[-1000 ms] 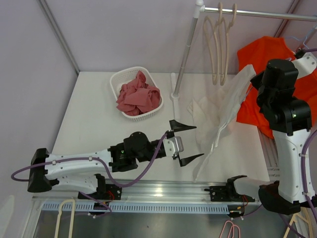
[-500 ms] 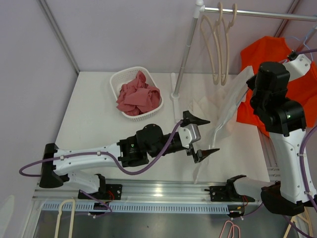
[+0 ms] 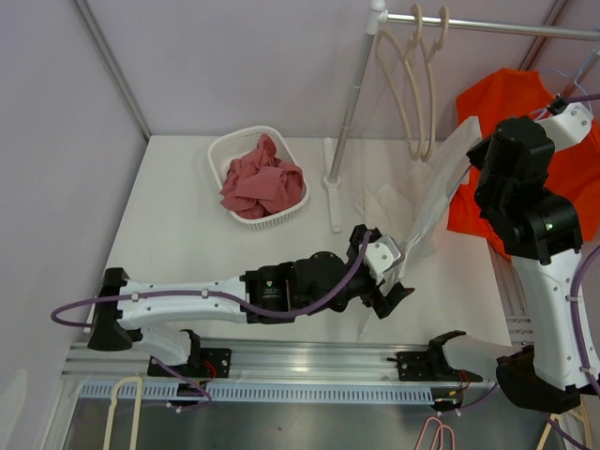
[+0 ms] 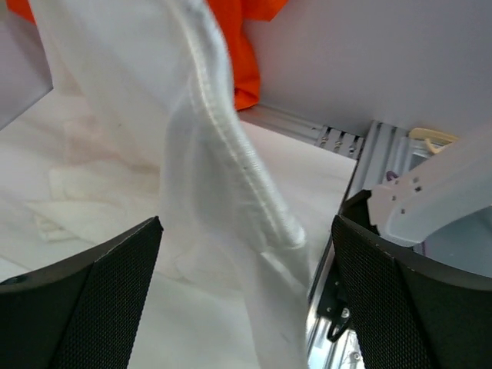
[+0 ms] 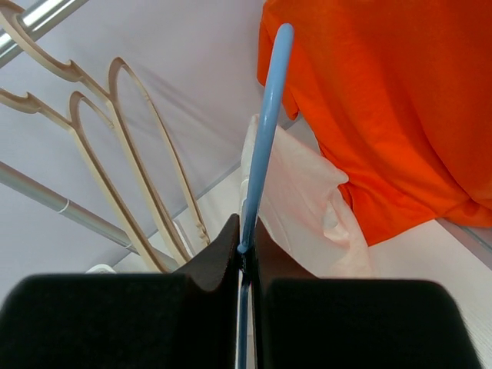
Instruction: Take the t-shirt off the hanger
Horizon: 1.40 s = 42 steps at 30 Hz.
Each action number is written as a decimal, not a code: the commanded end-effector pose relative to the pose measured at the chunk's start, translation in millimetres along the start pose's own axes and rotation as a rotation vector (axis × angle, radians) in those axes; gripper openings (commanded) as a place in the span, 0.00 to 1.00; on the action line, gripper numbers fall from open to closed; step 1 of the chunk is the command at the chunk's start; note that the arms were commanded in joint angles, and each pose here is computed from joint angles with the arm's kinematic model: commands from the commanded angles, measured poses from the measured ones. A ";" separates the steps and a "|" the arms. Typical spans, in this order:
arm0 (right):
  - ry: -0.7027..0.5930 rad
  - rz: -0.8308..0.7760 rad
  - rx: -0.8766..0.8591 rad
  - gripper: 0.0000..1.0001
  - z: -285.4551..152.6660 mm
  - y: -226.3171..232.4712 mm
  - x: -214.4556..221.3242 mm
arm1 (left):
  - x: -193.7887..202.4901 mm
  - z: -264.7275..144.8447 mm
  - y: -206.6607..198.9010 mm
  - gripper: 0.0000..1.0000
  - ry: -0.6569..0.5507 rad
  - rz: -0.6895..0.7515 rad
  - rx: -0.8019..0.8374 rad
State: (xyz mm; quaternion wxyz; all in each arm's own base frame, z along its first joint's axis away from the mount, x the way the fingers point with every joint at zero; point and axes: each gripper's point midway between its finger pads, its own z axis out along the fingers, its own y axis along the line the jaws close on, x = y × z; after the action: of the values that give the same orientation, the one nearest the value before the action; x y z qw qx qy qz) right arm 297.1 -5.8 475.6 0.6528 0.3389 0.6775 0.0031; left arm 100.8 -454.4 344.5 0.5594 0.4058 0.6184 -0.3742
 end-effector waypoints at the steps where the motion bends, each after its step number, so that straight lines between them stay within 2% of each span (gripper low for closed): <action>1: -0.081 0.113 -0.056 0.00 -11.2 10.6 -29.3 | 3.2 8.9 26.1 0.96 0.014 -0.027 -0.154; 2: -0.080 0.113 -0.060 0.00 -12.3 10.7 -29.3 | 5.2 12.1 30.1 0.94 0.020 -0.023 -0.174; 5: -0.078 0.116 -0.073 0.00 -14.9 13.3 -29.7 | 21.2 23.3 44.6 0.70 0.080 -0.024 -0.235; 6: -0.076 0.115 -0.079 0.00 -16.1 14.3 -29.3 | 12.9 25.8 45.5 0.49 0.069 -0.041 -0.239; 8: -0.076 0.107 -0.078 0.00 -15.9 14.4 -28.4 | 15.3 27.4 51.7 0.26 0.076 -0.043 -0.269; 9: -0.074 0.102 -0.077 0.00 -15.4 14.5 -27.3 | 16.0 26.1 53.3 0.09 0.075 -0.041 -0.276; 10: -0.074 0.097 -0.073 0.00 -14.6 14.1 -26.5 | 13.0 24.4 54.8 0.02 0.067 -0.045 -0.284; 15: -0.083 0.050 -0.038 0.00 -7.1 11.4 -22.0 | -7.1 -4.4 55.3 0.01 0.028 -0.067 -0.283; 18: -0.096 0.001 0.005 0.00 0.3 8.1 -18.4 | -9.3 -27.5 33.7 0.01 0.031 -0.098 -0.208; 19: -0.098 -0.018 0.018 0.00 3.1 6.8 -15.6 | 3.4 -33.5 27.3 0.01 0.054 -0.095 -0.194; 22: -0.125 -0.039 0.040 0.00 7.2 3.8 -17.1 | 4.8 -53.5 7.0 0.01 0.033 -0.119 -0.147; 25: -0.135 -0.048 0.046 0.00 9.7 2.2 -17.6 | 19.0 -66.3 -4.4 0.01 0.063 -0.160 -0.108; 29: -0.142 -0.054 0.047 0.00 12.4 1.7 -21.0 | 39.5 -81.7 -5.2 0.01 0.071 -0.168 -0.107; 31: -0.144 -0.057 0.052 0.00 13.4 0.0 -22.0 | 36.7 -86.2 -3.4 0.01 0.038 -0.177 -0.114; 37: -0.131 -0.067 0.059 0.00 21.1 -3.2 -18.5 | 65.0 -97.5 3.5 0.01 0.012 -0.209 -0.113; 42: -0.062 -0.042 -0.046 0.00 14.6 12.3 -8.7 | 76.6 -77.4 11.0 0.01 0.033 -0.183 -0.169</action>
State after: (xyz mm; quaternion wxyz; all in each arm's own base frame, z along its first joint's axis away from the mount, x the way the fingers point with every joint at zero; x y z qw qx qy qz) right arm 313.7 -11.3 463.1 0.6564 0.2974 0.6913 -0.0525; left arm 71.0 -361.3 269.0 0.5351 0.3306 0.6918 -0.3548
